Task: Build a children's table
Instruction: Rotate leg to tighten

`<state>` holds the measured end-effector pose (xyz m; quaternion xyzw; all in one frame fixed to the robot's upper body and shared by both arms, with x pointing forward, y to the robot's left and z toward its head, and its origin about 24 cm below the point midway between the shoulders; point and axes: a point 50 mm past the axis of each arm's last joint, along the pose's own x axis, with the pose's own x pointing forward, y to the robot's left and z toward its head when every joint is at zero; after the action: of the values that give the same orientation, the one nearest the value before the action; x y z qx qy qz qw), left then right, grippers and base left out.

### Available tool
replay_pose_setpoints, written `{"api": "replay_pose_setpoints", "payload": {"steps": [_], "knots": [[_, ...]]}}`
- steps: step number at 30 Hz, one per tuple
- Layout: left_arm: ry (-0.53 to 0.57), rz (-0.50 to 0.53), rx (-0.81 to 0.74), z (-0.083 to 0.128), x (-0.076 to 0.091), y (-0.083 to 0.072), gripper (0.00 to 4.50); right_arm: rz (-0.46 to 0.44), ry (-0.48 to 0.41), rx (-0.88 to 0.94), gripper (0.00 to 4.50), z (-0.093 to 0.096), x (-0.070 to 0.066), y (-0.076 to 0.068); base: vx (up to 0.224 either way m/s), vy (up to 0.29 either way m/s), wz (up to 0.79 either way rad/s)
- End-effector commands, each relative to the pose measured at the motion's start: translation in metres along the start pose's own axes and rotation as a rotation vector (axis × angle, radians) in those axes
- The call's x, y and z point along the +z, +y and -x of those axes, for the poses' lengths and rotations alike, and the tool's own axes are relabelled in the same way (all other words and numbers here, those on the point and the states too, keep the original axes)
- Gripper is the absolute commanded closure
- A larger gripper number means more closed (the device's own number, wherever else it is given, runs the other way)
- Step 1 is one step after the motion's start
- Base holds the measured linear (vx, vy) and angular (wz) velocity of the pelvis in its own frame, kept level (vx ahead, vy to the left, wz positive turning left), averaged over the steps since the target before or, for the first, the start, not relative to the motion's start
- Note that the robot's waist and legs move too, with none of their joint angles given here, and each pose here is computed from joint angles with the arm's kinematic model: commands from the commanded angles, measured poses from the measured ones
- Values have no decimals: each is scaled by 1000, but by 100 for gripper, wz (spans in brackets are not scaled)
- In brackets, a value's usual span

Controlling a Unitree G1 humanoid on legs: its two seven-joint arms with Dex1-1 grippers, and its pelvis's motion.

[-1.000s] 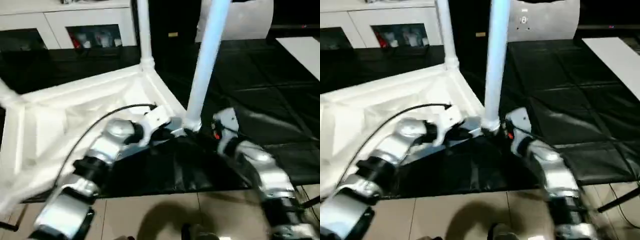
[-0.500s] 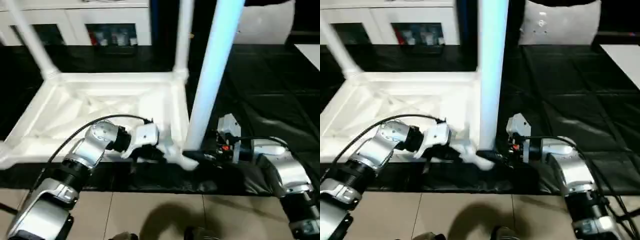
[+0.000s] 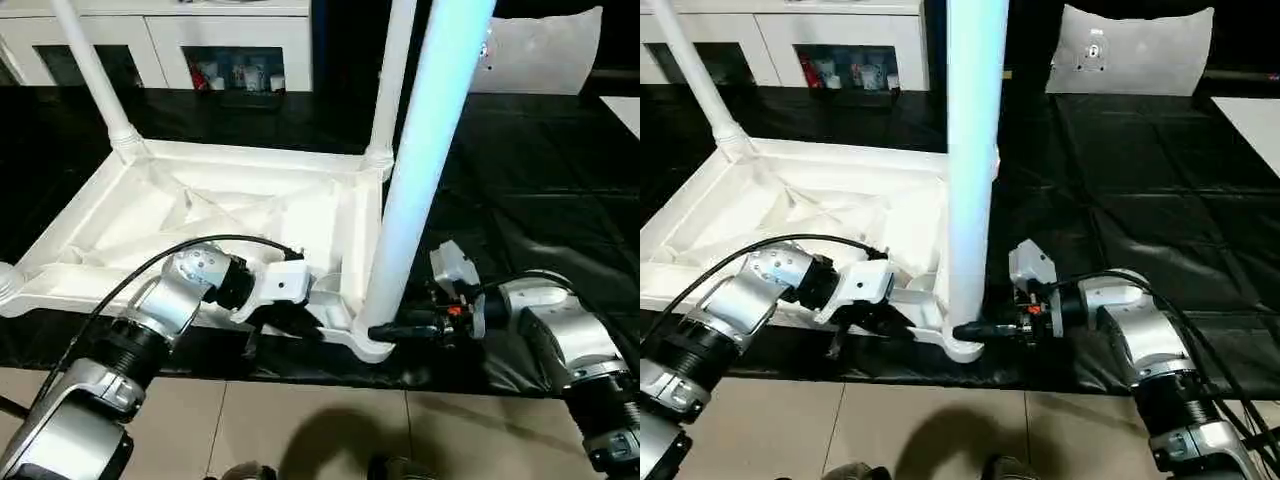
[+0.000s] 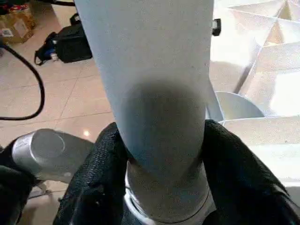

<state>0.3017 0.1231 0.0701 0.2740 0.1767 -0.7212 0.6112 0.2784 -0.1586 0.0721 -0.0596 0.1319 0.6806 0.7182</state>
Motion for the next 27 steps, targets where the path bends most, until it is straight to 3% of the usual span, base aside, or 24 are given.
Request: {"api": "replay_pose_setpoints", "payload": {"steps": [1,6,11,15,18,23,24,25,27], "knots": [[19,-30,-54,-1,2,-4,450,-3,0,36,250,-1,3,1,0,0,0],[10,0,-44,-1,1,-5,450,-30,-23,71,253,-9,1,6,0,0,0],[-55,57,22,-6,9,0,450,-101,-112,-6,254,-20,2,9,0,0,0],[-118,107,158,-22,25,15,450,-161,-88,-334,254,-48,-4,-3,0,0,0],[-130,118,230,-30,32,23,450,-205,-140,-423,254,-60,0,-5,0,0,0],[-173,176,366,-46,48,38,450,-266,-151,-622,254,-82,4,-14,0,0,0],[-185,197,402,-49,52,41,450,-293,-161,-683,254,-86,6,-17,0,0,0],[-214,254,515,-56,62,51,450,-387,-198,-838,254,-93,9,-28,0,0,0],[-230,275,581,-59,67,56,450,-459,-249,-901,254,-95,11,-33,0,0,0]]}}
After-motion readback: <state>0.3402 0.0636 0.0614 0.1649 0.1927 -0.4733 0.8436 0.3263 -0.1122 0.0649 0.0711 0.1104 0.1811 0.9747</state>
